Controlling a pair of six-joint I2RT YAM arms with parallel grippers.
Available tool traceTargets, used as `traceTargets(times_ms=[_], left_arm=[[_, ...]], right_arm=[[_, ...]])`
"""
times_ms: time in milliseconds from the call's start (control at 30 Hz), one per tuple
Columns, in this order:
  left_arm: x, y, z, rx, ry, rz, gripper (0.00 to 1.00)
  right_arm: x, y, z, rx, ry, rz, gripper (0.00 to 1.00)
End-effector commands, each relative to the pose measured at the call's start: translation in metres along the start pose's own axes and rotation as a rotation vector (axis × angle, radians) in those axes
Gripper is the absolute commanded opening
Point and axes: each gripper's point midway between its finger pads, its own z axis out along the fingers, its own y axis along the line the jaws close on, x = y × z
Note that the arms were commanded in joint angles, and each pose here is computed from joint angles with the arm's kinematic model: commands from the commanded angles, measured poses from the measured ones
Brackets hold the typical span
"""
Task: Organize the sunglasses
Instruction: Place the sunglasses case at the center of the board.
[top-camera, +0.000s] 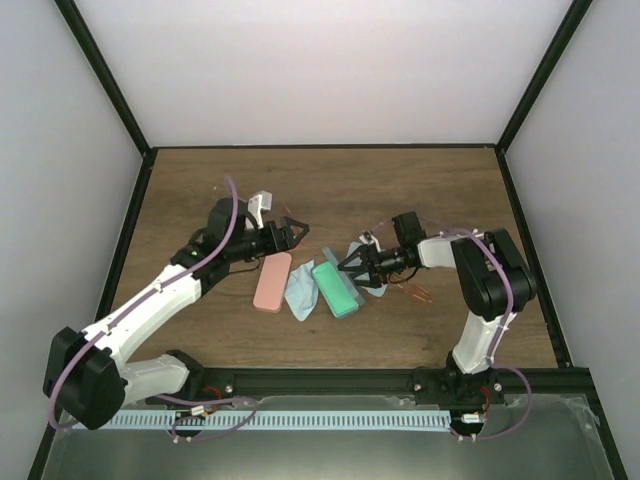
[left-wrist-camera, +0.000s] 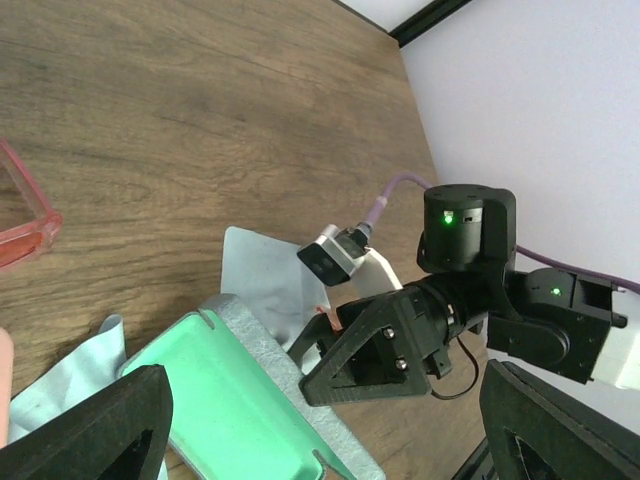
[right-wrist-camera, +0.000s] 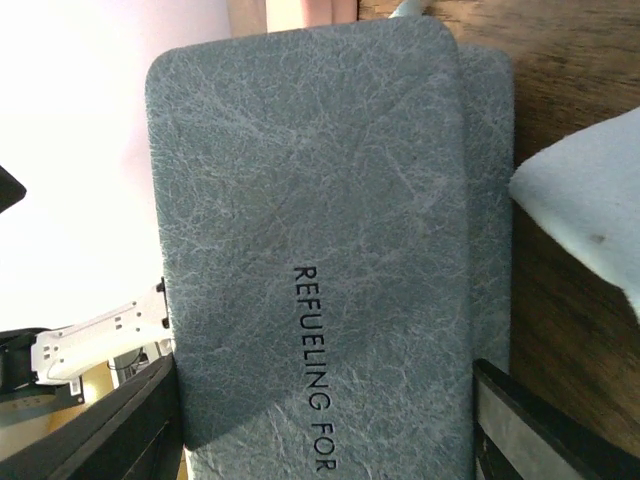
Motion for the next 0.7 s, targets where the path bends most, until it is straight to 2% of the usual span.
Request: traceTargets(times_ms=[0, 100, 167, 367, 667], left_arm=[[0.001, 0.004, -0.001, 0.005, -0.011, -0.011, 0.86], [0.004, 0.006, -0.001, 0.002, -0.005, -0.016, 0.86], [0.006, 0.008, -0.001, -0.001, 0.000, -0.018, 0.86], [0.009, 0.010, 0.004, 0.001, 0.017, -0.020, 0.86], [0.012, 0.015, 0.009, -0.006, 0.029, -0.020, 0.86]], right_arm=[[0.007, -0.010, 0.003, 0.021, 0.030, 0.007, 0.41], [0.002, -0.012, 0.000, 0.082, 0.012, -0.005, 0.62], [-0.002, -0.009, -0.004, 0.134, -0.010, -0.023, 0.73], [-0.016, 0.004, -0.020, 0.354, -0.079, -0.123, 0.89], [-0.016, 0.004, -0.010, 0.541, -0.080, -0.220, 0.92]])
